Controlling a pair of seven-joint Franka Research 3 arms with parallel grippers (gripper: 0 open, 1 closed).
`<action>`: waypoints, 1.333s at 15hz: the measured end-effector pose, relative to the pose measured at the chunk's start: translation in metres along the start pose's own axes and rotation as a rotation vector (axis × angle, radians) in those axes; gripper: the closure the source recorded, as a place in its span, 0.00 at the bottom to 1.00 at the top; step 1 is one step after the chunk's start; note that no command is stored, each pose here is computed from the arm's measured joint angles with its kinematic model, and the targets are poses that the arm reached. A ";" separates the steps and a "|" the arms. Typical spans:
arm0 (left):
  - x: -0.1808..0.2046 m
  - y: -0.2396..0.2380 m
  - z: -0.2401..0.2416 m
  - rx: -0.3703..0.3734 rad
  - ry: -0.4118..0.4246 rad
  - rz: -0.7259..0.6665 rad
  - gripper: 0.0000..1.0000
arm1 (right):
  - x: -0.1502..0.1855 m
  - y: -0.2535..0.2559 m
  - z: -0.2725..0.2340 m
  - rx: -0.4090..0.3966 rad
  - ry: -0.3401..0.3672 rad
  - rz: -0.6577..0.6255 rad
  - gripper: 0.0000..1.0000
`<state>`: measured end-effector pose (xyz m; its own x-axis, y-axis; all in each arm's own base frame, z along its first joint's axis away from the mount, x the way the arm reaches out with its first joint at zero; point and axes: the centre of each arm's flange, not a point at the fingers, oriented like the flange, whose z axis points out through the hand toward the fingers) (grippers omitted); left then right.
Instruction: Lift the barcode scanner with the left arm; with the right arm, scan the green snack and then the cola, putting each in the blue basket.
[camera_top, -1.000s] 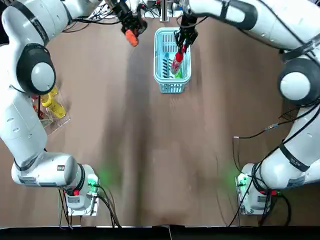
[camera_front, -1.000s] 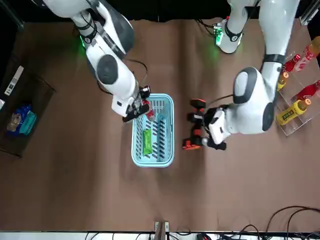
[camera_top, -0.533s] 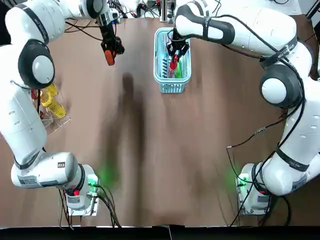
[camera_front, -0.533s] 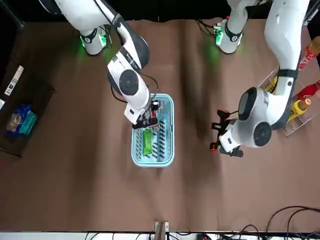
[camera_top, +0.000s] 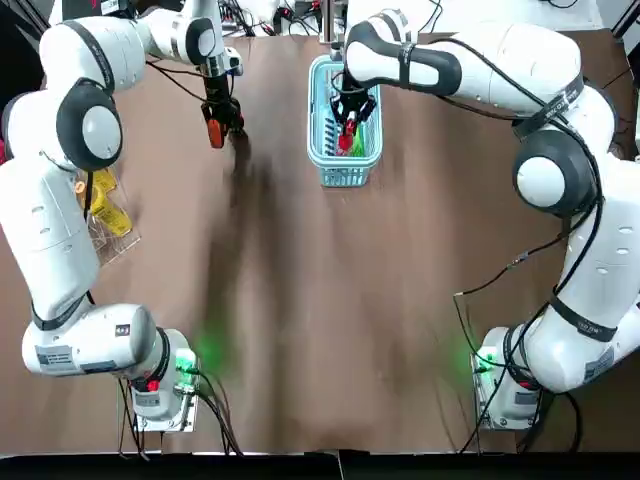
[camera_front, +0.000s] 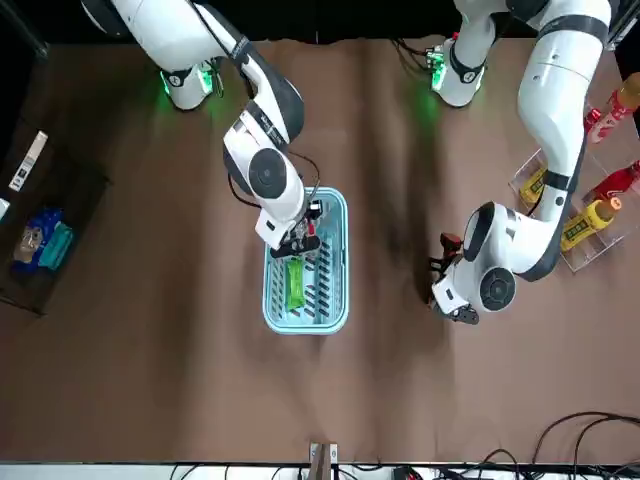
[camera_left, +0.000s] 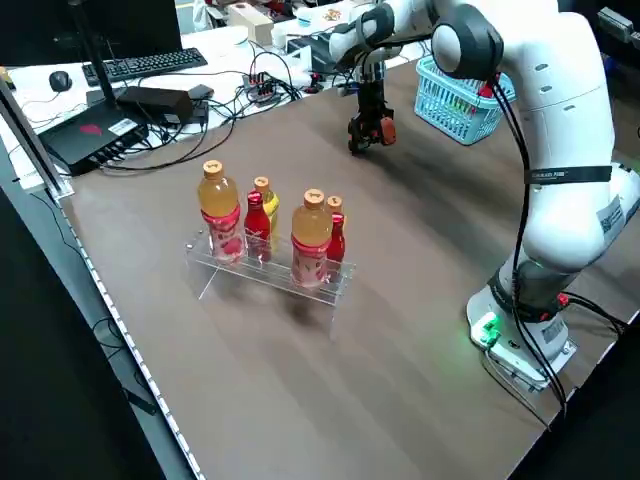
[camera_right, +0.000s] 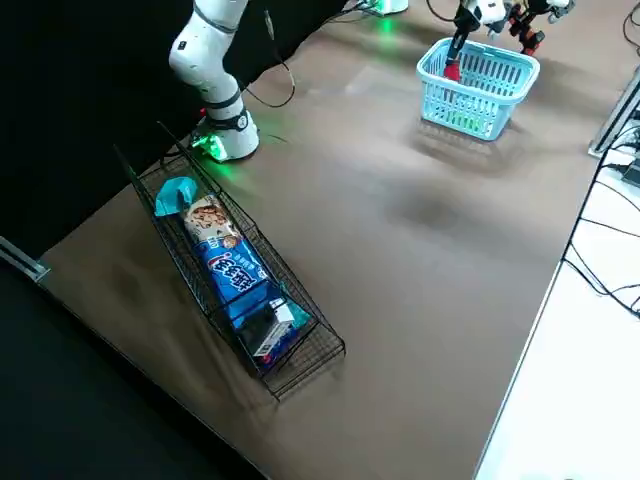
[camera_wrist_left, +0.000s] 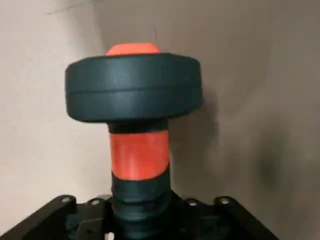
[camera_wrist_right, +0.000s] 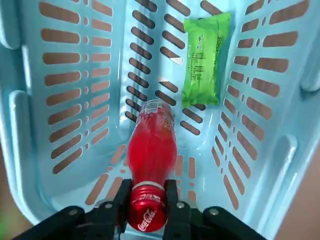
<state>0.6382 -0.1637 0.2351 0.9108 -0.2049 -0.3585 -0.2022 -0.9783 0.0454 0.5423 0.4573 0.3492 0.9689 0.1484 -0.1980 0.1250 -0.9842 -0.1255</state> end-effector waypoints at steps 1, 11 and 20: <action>0.002 0.000 0.002 -0.002 0.005 0.000 0.73 | 0.000 0.000 0.003 -0.001 -0.005 0.000 0.68; 0.009 -0.002 -0.007 -0.010 0.043 -0.005 0.18 | 0.003 -0.002 0.022 -0.008 -0.029 0.006 0.68; -0.073 -0.040 -0.192 0.065 0.235 -0.095 0.00 | 0.014 0.003 -0.001 0.014 0.015 0.025 0.00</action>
<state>0.6493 -0.1152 0.4382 0.9838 -0.1216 -0.1319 -0.1279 -0.9910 -0.0406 0.5563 0.4560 0.3467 0.9747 0.1223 -0.1871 0.0980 -0.9861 -0.1342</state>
